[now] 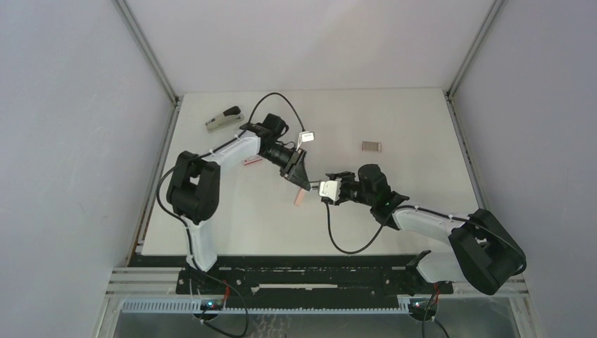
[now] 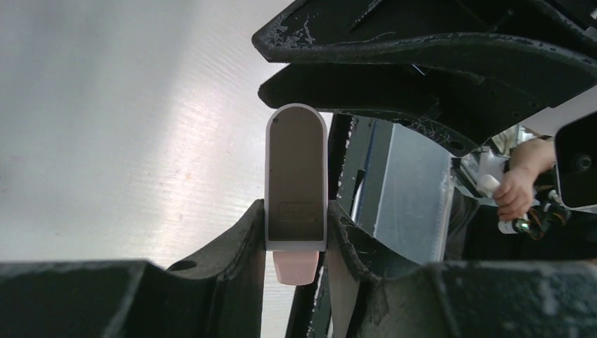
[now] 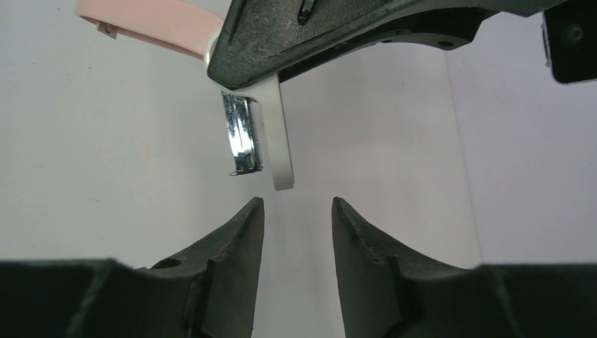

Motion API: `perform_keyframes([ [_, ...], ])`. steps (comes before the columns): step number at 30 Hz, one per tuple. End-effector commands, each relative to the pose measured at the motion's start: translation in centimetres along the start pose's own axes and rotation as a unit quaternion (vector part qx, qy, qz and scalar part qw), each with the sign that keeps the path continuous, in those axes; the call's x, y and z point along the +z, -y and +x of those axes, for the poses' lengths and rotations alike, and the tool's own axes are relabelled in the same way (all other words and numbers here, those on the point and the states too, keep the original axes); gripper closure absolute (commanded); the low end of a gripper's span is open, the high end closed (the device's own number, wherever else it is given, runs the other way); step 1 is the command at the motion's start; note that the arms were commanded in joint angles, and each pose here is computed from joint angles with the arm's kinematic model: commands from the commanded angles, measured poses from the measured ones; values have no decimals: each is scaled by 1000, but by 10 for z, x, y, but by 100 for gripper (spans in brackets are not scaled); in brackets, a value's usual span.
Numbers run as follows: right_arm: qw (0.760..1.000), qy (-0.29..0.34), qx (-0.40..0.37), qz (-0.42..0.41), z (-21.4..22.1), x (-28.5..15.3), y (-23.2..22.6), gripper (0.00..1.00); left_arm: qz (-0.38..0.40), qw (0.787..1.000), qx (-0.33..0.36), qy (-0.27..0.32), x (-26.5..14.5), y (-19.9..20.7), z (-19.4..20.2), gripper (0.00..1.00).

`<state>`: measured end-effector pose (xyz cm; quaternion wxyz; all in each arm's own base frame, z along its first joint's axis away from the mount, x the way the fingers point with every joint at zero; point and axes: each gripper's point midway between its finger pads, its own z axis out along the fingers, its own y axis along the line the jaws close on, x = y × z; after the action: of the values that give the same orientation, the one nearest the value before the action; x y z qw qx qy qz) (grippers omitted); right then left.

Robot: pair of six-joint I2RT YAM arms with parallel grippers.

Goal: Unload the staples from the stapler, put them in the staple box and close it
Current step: Place the stapler at the center of the board.

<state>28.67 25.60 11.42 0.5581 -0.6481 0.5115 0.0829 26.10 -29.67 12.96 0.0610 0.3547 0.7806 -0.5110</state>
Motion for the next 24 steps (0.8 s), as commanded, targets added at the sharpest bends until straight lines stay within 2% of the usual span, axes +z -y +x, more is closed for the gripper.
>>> perform_keyframes([
  [1, 1000, 15, -23, 12, -14, 5, 14, 62, 46, 999, 19, 6, -4, 17, -9, 86],
  [13, 998, 25, -23, -45, -19, 4, -10, 70, 58, 998, 14, -10, 1, 16, -4, 85],
  [24, 998, 32, 7, -52, -31, 8, -6, 74, 58, 998, 13, -15, 4, 16, -2, 84],
])
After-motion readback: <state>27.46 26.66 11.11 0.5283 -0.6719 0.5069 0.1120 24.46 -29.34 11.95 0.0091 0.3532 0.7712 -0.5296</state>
